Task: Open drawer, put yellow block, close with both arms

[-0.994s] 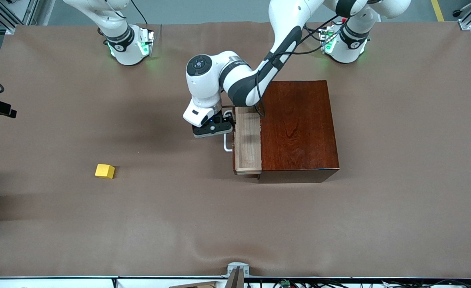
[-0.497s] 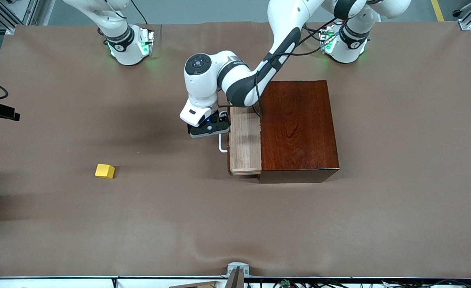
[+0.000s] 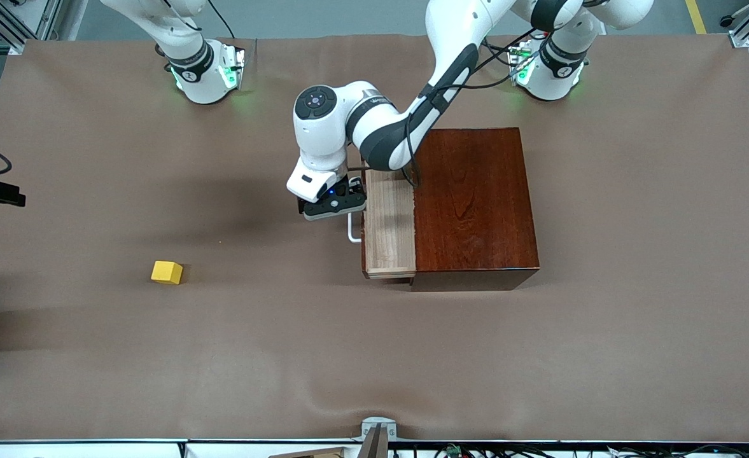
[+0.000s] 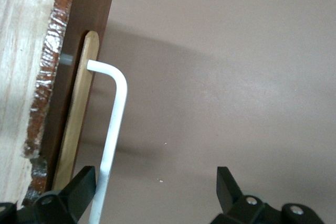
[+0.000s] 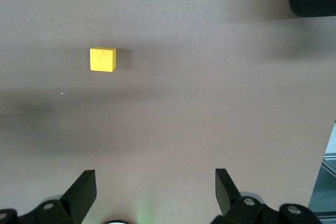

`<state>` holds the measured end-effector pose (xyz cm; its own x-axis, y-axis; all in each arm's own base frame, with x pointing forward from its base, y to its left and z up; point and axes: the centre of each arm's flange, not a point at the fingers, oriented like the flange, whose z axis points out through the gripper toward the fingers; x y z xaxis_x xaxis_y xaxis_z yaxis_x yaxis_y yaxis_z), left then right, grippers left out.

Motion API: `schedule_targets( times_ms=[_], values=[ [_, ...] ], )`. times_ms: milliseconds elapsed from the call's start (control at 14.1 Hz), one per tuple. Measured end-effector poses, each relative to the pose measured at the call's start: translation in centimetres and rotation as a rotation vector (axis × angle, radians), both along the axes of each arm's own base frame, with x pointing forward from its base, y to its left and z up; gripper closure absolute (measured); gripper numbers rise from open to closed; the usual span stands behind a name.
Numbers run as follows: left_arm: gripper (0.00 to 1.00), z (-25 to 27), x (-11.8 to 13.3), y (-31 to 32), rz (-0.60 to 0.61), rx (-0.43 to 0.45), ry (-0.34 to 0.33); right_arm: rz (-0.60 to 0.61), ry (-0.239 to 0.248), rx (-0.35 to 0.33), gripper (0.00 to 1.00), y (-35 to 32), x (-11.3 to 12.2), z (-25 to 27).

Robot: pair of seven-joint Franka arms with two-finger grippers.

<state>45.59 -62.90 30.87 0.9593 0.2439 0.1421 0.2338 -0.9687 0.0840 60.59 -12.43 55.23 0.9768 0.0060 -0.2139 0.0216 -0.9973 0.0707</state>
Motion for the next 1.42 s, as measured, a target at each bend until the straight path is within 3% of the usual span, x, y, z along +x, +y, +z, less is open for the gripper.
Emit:
schedule_targets(
  times_ms=[355,923,1136,1420],
  values=[
    [0.00,0.0,0.1,0.0,0.020,-0.006,-0.002,-0.073,-0.047,-0.009,0.00,1.8,2.3,-2.1],
    [0.00,0.2,0.2,0.0,0.042,-0.016,-0.005,-0.063,0.050,0.033,0.00,5.4,5.4,-11.4],
    [0.00,3.1,0.4,-1.6,0.039,-0.152,-0.060,-0.039,0.065,0.038,0.00,7.0,6.0,-14.5],
    [0.00,8.4,2.0,-0.2,0.072,-0.168,-0.080,-0.027,-0.002,0.038,0.00,7.3,5.9,-20.9]
  ],
)
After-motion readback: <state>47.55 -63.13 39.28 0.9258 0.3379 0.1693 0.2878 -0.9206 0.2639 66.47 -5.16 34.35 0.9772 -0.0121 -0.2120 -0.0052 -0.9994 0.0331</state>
